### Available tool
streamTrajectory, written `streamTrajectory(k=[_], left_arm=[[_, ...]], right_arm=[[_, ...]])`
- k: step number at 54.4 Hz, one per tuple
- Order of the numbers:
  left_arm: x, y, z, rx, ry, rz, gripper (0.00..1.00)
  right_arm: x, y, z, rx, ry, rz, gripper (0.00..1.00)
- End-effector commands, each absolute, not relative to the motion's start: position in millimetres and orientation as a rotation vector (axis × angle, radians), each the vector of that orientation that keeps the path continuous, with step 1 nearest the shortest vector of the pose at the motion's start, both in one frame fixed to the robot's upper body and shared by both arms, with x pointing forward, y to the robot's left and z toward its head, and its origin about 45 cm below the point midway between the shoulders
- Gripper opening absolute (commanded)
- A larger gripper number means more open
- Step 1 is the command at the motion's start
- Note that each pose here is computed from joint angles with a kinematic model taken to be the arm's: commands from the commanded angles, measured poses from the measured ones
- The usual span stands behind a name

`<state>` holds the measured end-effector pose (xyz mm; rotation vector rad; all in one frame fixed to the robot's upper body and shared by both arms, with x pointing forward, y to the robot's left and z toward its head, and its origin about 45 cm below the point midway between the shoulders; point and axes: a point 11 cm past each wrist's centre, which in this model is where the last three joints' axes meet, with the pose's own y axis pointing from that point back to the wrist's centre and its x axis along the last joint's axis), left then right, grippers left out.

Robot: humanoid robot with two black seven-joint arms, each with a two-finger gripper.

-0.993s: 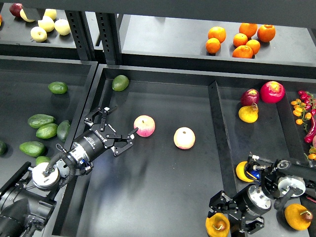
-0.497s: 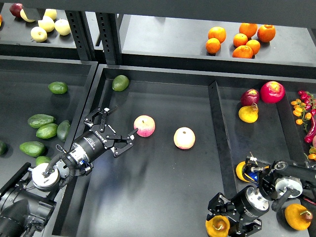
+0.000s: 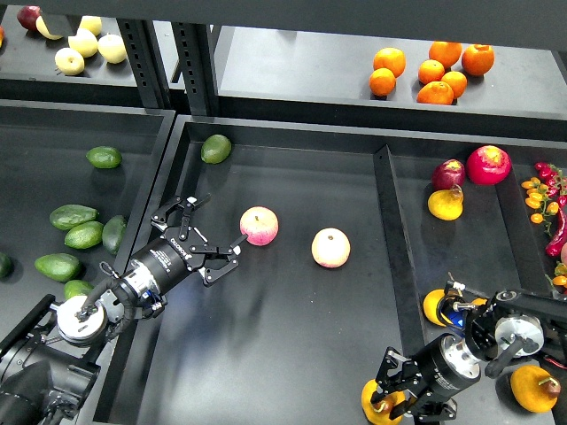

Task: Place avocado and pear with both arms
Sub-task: 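Move the right gripper down to the yellow pear nearest the robot, then close the right gripper on the yellow pear and carry it toward the pears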

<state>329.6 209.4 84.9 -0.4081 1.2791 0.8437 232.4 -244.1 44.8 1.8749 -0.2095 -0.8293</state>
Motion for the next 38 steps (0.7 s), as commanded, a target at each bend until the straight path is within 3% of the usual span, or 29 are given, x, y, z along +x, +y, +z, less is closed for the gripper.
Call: streamTrajectory(k=[1, 11, 25, 38], left_arm=[[330, 209, 85, -0.409, 1.278, 0.843, 0.99], [329, 210, 84, -0.406, 1.28, 0.845, 0.99], [328, 210, 82, -0.404, 1.284, 0.849, 0.99], [327, 209, 81, -0.396, 1.288, 0.846, 0.99]], right_arm=[[232, -245, 47, 1.878, -0.216, -0.85, 0.07], [241, -242, 63, 1.925, -0.256, -0.923, 0.04], [298, -236, 123, 2.06, -0.396, -0.957, 0.05], [320, -273, 149, 2.078, -0.567, -0.999, 0.06]])
